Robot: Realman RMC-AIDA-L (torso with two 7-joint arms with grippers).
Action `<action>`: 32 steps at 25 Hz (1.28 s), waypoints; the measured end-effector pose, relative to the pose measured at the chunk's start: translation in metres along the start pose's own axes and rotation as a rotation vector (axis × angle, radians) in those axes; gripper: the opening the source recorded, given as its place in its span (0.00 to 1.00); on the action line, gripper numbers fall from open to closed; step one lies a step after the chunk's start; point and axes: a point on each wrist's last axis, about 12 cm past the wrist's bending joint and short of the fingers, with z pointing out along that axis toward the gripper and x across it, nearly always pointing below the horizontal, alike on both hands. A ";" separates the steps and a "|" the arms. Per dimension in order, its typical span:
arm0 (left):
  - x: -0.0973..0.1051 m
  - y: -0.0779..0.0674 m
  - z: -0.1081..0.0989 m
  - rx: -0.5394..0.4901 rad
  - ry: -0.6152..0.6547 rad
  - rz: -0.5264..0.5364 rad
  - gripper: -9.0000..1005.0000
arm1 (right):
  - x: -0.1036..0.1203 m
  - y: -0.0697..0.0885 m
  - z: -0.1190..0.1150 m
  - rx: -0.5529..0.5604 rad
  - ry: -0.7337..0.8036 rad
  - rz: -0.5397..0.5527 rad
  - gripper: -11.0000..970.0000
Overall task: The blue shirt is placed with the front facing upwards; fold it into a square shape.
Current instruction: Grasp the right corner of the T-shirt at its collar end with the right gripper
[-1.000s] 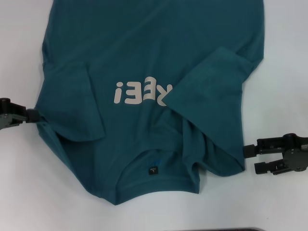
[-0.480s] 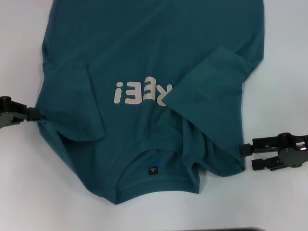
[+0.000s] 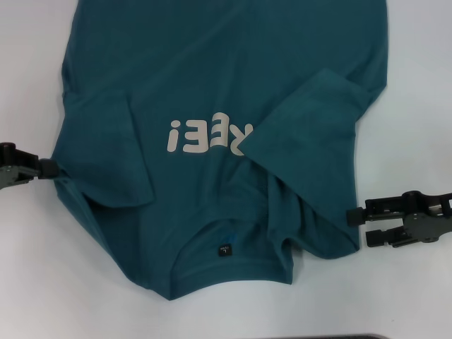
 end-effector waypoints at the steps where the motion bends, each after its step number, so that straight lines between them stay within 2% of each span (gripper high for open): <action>1: 0.000 0.000 0.000 0.000 0.000 0.000 0.01 | 0.000 0.000 0.000 0.000 0.001 0.000 0.97; 22: 0.001 0.002 0.000 -0.004 -0.008 -0.005 0.01 | -0.010 0.009 0.013 0.032 0.023 -0.004 0.97; 28: 0.000 0.001 0.001 -0.003 -0.009 -0.002 0.01 | -0.014 0.015 0.019 0.015 0.016 -0.023 0.97; 32: 0.000 0.001 0.001 -0.002 -0.009 -0.002 0.01 | -0.017 0.023 0.022 -0.036 0.012 -0.057 0.97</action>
